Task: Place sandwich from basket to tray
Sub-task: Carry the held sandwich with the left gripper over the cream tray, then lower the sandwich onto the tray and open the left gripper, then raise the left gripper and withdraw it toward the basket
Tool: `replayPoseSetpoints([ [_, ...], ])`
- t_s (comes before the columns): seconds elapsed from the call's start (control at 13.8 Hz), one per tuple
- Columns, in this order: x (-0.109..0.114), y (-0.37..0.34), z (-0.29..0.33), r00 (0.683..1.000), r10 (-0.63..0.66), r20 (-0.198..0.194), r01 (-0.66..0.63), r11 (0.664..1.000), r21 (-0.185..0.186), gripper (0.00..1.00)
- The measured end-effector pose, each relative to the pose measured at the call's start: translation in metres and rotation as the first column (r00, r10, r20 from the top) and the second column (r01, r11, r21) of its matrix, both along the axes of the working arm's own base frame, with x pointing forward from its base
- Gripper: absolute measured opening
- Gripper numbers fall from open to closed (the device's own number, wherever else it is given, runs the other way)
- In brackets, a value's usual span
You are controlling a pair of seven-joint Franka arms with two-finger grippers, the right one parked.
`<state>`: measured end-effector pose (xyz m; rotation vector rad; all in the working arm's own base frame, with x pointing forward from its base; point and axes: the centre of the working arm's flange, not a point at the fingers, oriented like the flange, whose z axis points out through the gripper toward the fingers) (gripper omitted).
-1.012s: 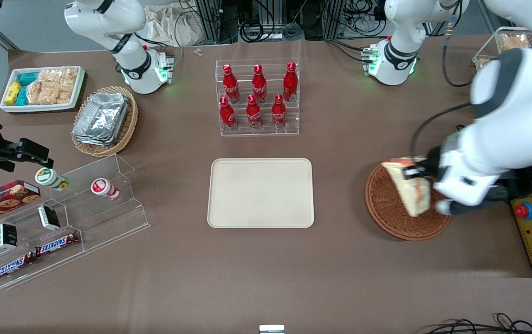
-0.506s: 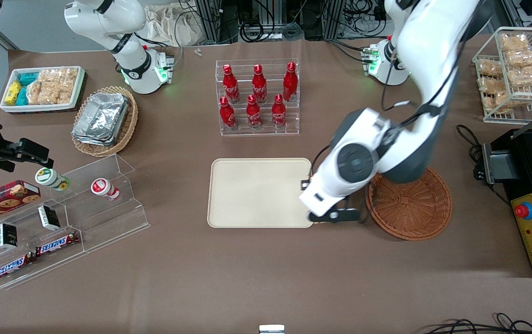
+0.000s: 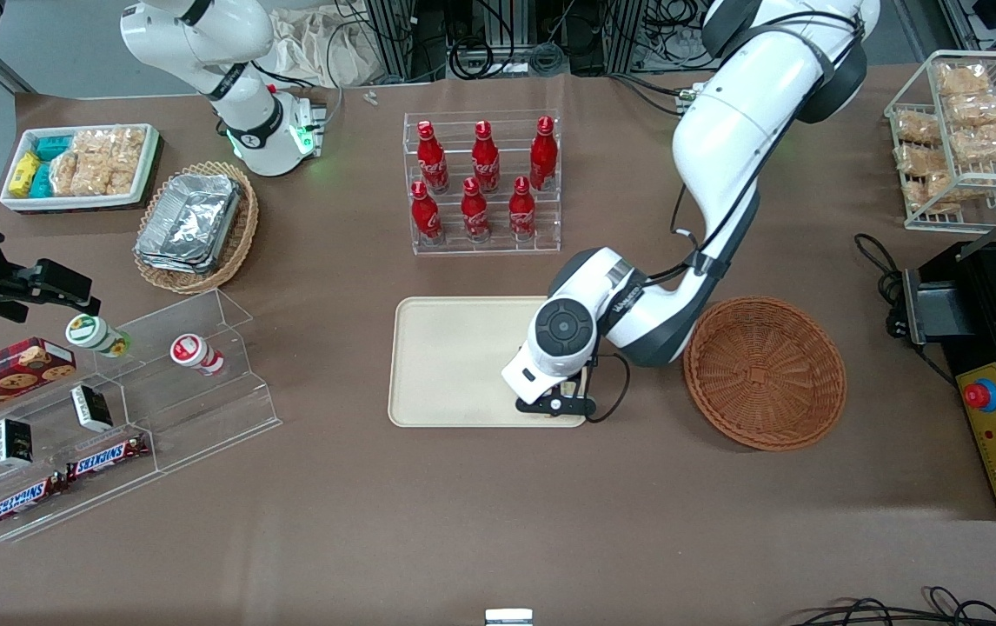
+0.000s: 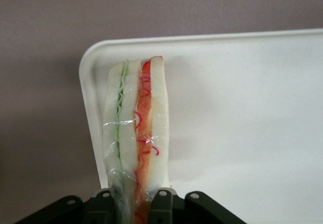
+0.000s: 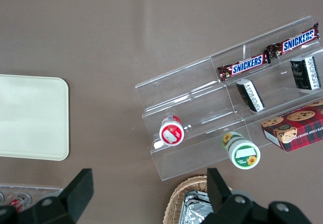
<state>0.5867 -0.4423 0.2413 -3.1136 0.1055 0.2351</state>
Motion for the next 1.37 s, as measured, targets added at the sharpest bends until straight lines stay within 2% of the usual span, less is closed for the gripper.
replayPoseSetpoints([
  [0.29, -0.004, -0.001, -0.006, 1.000, -0.002, -0.009, 0.002, 1.000, 0.007, 0.19],
  [0.43, -0.007, -0.004, -0.007, 1.000, 0.009, -0.011, -0.009, 1.000, 0.012, 0.36],
  [0.65, -0.006, -0.004, -0.005, 0.999, 0.033, -0.007, -0.033, 0.999, 0.015, 0.66],
  [0.87, 0.008, 0.005, 0.031, 0.993, 0.106, 0.045, -0.106, 0.994, 0.005, 0.97],
  [1.01, 0.027, 0.036, 0.080, 0.984, 0.159, 0.080, -0.161, 0.987, 0.018, 1.00],
  [1.23, 0.043, 0.100, 0.152, 0.969, 0.233, 0.087, -0.239, 0.969, 0.064, 1.00],
  [1.37, 0.048, 0.138, 0.187, 0.960, 0.257, 0.112, -0.265, 0.962, 0.063, 1.00],
])
